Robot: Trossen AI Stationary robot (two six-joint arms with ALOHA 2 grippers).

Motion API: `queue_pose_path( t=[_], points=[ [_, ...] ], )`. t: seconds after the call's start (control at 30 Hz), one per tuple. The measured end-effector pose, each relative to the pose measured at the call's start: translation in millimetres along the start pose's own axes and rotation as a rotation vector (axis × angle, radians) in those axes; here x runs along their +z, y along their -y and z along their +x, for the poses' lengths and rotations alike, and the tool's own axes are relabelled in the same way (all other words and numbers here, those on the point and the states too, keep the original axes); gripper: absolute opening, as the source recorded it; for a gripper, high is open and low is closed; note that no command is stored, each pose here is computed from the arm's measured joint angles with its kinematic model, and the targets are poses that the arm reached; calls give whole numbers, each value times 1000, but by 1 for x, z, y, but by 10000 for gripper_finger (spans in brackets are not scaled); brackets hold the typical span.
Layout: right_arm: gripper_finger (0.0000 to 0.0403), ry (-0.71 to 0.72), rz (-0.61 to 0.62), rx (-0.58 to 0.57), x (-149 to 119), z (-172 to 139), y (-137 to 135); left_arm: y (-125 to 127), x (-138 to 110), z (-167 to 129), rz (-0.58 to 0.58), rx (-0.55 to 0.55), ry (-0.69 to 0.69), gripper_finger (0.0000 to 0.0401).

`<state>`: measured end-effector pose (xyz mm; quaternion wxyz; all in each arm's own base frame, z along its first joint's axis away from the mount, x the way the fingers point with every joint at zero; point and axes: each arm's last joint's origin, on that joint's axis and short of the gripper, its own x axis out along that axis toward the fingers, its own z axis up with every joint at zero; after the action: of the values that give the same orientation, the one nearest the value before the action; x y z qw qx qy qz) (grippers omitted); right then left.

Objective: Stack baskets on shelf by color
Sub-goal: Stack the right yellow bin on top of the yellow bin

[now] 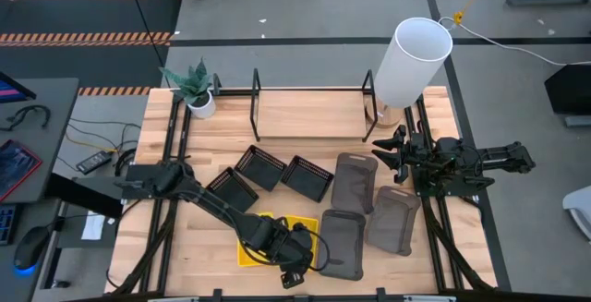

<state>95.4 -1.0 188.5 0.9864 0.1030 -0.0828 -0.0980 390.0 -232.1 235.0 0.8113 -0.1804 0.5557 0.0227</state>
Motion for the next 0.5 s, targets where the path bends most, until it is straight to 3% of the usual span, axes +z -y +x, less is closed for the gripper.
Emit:
queue_pose_path(
  t=[0.13,0.3,0.5],
  points=[
    [155,0,0,0,0,0,0,-2,-1,3,24,28,-12,96],
    [155,0,0,0,0,0,0,-35,15,0,5,172,-41,96],
    [155,0,0,0,0,0,0,-60,31,-1,89,213,-80,115]
  ],
)
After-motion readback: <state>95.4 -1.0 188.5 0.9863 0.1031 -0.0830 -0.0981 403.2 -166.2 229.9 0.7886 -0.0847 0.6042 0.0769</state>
